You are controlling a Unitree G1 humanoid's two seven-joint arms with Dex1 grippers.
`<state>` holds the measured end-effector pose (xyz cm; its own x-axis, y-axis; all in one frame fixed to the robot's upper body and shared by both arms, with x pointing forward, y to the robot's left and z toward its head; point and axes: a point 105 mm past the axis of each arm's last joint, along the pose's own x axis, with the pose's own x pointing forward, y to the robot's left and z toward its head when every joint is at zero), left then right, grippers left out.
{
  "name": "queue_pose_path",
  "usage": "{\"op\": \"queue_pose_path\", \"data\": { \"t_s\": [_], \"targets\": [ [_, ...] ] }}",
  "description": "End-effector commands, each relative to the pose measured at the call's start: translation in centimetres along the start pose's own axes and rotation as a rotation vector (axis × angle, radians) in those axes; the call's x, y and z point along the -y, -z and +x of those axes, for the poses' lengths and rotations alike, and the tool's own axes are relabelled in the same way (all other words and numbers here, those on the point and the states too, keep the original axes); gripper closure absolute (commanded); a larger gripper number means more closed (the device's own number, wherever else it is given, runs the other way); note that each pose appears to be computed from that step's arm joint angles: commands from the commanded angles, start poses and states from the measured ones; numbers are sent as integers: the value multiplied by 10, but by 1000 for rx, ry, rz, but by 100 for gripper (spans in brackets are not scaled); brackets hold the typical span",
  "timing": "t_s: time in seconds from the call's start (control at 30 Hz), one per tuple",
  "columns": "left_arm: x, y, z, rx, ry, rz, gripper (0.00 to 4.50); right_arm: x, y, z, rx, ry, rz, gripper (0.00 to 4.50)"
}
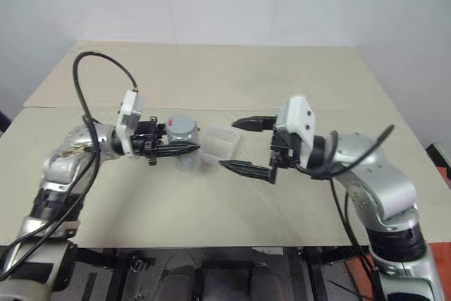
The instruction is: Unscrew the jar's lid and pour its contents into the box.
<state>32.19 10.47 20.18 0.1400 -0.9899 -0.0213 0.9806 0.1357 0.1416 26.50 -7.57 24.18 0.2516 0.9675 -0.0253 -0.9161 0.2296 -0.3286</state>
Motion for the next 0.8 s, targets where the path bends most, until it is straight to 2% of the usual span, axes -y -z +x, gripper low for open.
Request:
{"op": "queue_pose_path", "data": {
  "t_s": [0.03,0.27,0.8],
  "targets": [
    [-1,-5,13,43,48,84,242,-1,-11,19,22,-21,9,0],
    [1,-3,21,69,98,131,242,14,-14,39,-10,28,51,0],
    [2,-10,23,78,119,162,242,20,-11,53,9,-4,115,0]
  ]
}}
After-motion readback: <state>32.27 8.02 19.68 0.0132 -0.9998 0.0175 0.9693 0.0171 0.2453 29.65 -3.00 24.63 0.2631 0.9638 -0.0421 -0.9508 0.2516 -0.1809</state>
